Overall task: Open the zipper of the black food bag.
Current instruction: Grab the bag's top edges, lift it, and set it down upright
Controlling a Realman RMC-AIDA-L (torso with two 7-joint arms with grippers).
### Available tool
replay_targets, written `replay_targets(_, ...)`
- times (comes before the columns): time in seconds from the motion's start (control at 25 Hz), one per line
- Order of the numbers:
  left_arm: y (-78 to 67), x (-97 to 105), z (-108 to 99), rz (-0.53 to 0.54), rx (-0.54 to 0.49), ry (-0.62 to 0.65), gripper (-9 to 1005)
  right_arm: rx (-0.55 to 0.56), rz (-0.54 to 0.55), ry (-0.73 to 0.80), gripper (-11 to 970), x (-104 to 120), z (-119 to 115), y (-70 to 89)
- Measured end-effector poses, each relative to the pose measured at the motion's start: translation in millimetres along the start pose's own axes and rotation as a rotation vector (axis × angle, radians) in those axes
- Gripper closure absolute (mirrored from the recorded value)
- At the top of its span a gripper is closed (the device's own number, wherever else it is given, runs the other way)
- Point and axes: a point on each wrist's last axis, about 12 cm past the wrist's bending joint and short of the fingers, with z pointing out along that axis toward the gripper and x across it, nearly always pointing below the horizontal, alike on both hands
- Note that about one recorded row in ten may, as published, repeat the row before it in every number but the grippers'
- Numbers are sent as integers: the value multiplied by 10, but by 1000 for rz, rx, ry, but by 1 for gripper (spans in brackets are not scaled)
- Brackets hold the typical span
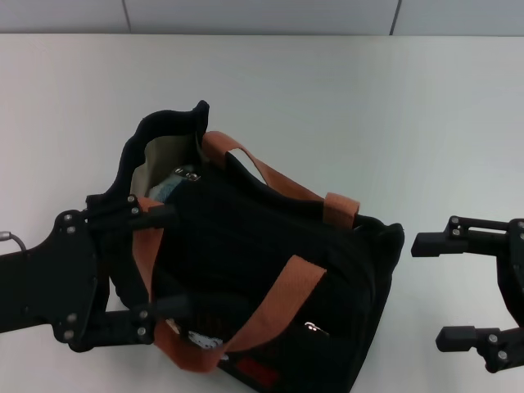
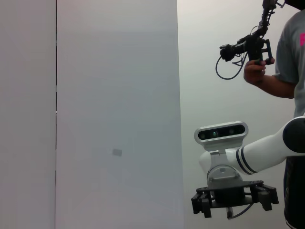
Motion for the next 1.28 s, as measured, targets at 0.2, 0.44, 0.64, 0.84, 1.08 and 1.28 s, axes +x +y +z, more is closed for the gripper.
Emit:
replay_targets(0.2, 6, 4, 18, -11, 8, 1, 184, -3, 2, -1, 133, 6, 11, -7)
replay_targets(0.44, -5, -1, -10, -1, -10, -8, 187, 3, 3, 7, 133, 17, 16, -15)
replay_targets(0.64, -53, -17, -292, 22, -189, -65, 190, 11, 5, 7, 133, 27, 15, -18)
replay_targets(0.84, -138, 52, -581, -4, -339, -54, 193, 21, 5, 8, 133, 33, 7, -18)
replay_targets(1.08, -233, 363, -713, -36, -427, 66, 197, 18, -1, 12, 133, 19, 33, -57)
replay_targets(1.28, -218, 503, -600, -19, -431, 124, 200, 11, 6, 8, 134, 24, 58, -76)
